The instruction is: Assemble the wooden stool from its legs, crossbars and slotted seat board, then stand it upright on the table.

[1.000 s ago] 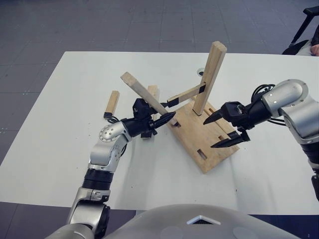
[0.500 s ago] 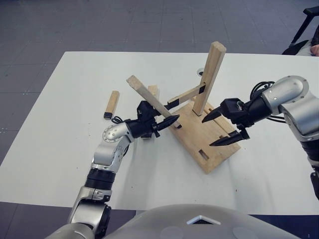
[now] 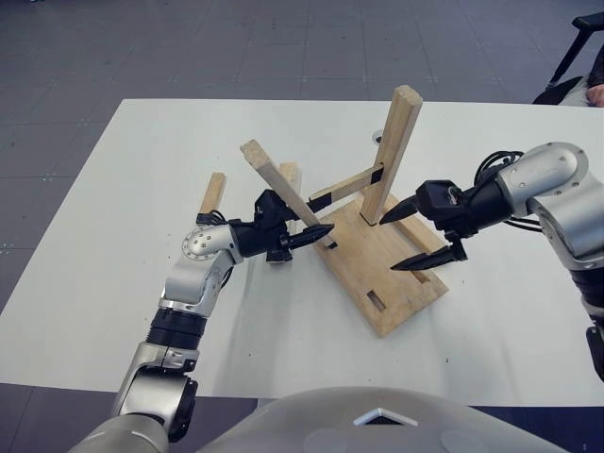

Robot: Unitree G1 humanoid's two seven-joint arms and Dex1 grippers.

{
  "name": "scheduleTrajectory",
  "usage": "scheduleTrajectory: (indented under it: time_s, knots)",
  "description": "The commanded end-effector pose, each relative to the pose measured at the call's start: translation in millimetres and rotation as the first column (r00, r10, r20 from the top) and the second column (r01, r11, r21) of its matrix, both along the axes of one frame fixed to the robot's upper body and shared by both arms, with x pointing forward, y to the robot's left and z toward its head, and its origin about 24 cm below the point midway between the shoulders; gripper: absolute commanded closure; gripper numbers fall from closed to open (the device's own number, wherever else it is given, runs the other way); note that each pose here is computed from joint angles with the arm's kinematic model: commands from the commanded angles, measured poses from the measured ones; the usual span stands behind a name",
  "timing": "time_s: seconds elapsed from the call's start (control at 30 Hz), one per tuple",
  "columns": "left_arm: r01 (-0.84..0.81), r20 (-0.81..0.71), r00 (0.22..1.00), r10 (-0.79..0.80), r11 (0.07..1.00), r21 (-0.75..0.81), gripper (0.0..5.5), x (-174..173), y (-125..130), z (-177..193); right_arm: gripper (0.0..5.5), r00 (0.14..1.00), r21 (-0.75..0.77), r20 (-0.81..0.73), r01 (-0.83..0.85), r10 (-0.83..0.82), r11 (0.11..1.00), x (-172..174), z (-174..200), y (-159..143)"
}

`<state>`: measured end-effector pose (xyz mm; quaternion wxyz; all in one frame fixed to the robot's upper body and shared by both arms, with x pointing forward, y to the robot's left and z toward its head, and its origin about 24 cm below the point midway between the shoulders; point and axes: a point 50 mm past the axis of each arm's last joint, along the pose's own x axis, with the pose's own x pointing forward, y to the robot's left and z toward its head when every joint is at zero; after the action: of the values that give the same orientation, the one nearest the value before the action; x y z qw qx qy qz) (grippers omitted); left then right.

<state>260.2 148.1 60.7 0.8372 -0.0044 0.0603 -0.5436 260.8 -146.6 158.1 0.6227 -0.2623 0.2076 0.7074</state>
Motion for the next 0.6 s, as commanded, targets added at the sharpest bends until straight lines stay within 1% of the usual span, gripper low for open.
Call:
scheduleTrajectory:
  time_s: [0.03,0.23,0.4,0.53,0.6]
  knots:
    - [-0.026,-0.113,0.993,0.036,0.996,0.089,3.38,-6.9,14.2,-21.8,1.30,1.000,0.012,0.014,0.003,-0.003,1.000,-0.4,0.5,2.6]
    - [-0.079,-0.137,0.987,0.083,0.996,0.036,3.38,-7.2,13.1,-25.0,1.30,1.000,0.014,0.019,0.000,0.000,1.000,-0.6,-1.4,3.7]
    - [-0.039,-0.151,0.987,0.049,0.997,0.067,3.38,-11.4,13.4,-28.7,1.30,0.999,0.030,0.030,0.015,-0.016,0.999,0.1,-1.6,6.6]
    - [0.004,-0.162,0.987,0.012,0.995,0.097,3.38,-12.5,16.1,-28.1,1.30,0.998,0.068,0.045,0.050,-0.053,0.996,-0.5,-1.1,11.1]
    - [0.035,-0.171,0.985,-0.015,0.993,0.117,3.38,-12.6,16.8,-28.0,1.30,0.995,0.111,0.062,0.076,-0.083,0.991,-1.1,1.5,15.2]
